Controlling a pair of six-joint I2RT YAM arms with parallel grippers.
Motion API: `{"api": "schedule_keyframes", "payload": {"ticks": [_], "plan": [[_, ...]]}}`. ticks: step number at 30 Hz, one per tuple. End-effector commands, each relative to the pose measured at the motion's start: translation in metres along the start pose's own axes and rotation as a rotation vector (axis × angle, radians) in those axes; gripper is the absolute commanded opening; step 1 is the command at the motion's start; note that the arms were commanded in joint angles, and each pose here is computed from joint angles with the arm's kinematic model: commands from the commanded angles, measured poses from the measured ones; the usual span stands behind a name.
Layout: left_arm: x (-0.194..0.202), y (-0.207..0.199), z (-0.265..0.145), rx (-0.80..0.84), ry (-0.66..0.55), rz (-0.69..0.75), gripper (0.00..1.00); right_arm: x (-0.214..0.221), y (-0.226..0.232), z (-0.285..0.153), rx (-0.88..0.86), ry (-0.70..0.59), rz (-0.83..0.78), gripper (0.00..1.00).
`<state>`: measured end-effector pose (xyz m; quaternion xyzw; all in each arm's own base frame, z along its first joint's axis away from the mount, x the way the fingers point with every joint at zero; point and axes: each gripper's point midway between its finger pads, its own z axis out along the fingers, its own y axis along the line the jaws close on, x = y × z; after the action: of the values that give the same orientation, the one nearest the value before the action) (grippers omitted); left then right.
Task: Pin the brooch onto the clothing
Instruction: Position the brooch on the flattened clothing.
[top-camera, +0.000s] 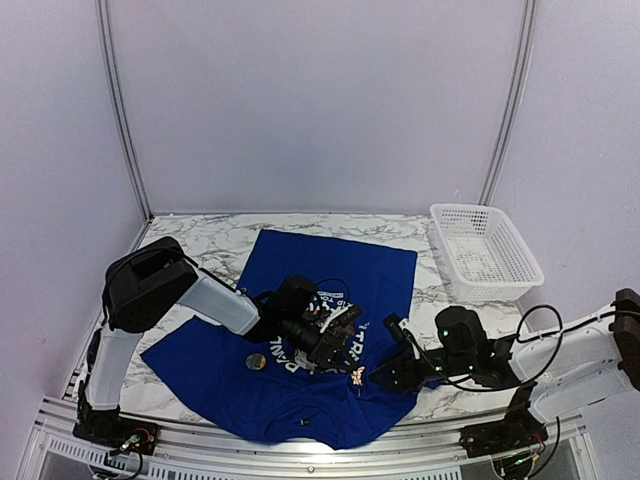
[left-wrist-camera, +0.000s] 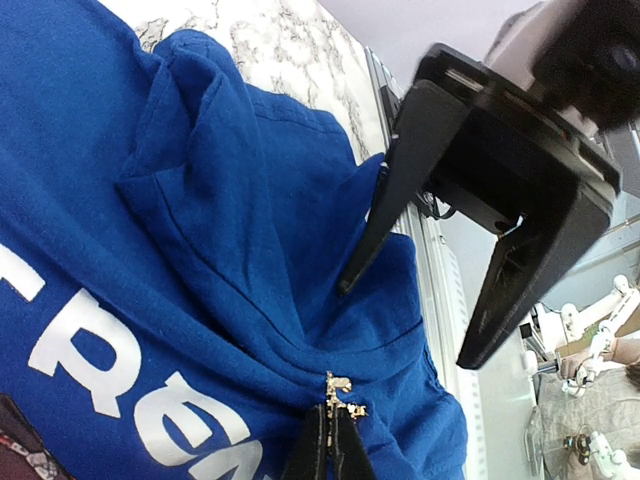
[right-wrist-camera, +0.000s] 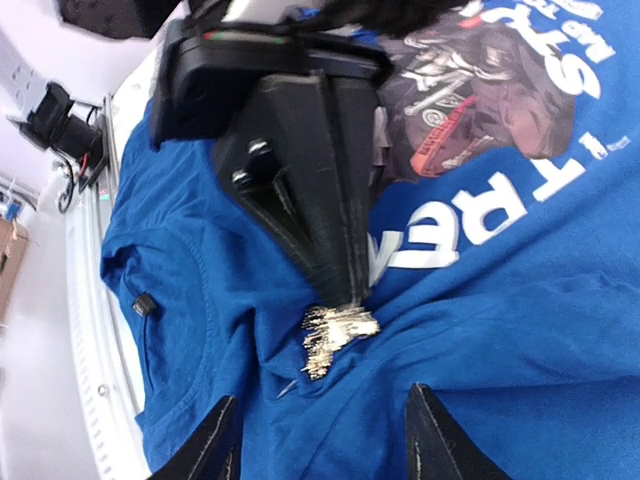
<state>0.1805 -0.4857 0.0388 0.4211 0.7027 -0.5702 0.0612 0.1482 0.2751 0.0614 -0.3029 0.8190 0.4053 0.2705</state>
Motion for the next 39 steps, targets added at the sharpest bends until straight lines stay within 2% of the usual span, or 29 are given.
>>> {"api": "schedule_keyframes", "payload": {"ticks": [1, 9, 18, 27, 39], "plan": [[0.003, 0.0, -0.005, -0.02, 0.018, -0.015, 0.0, -0.02, 0.002, 0.002, -0.096, -0.015, 0.153, 0.47], [-0.003, -0.005, -0.007, -0.017, 0.01, -0.005, 0.0, -0.015, 0.0, 0.019, -0.18, 0.033, 0.263, 0.41], [-0.014, -0.013, -0.009, -0.014, -0.008, 0.011, 0.0, -0.018, -0.001, 0.027, -0.201, 0.025, 0.266, 0.34], [-0.023, -0.027, -0.007, 0.024, -0.018, 0.0, 0.0, -0.014, 0.001, 0.028, -0.225, 0.037, 0.268, 0.31], [-0.024, -0.028, -0.004, 0.04, -0.019, -0.008, 0.0, -0.007, 0.006, 0.032, -0.285, 0.054, 0.296, 0.2]]}}
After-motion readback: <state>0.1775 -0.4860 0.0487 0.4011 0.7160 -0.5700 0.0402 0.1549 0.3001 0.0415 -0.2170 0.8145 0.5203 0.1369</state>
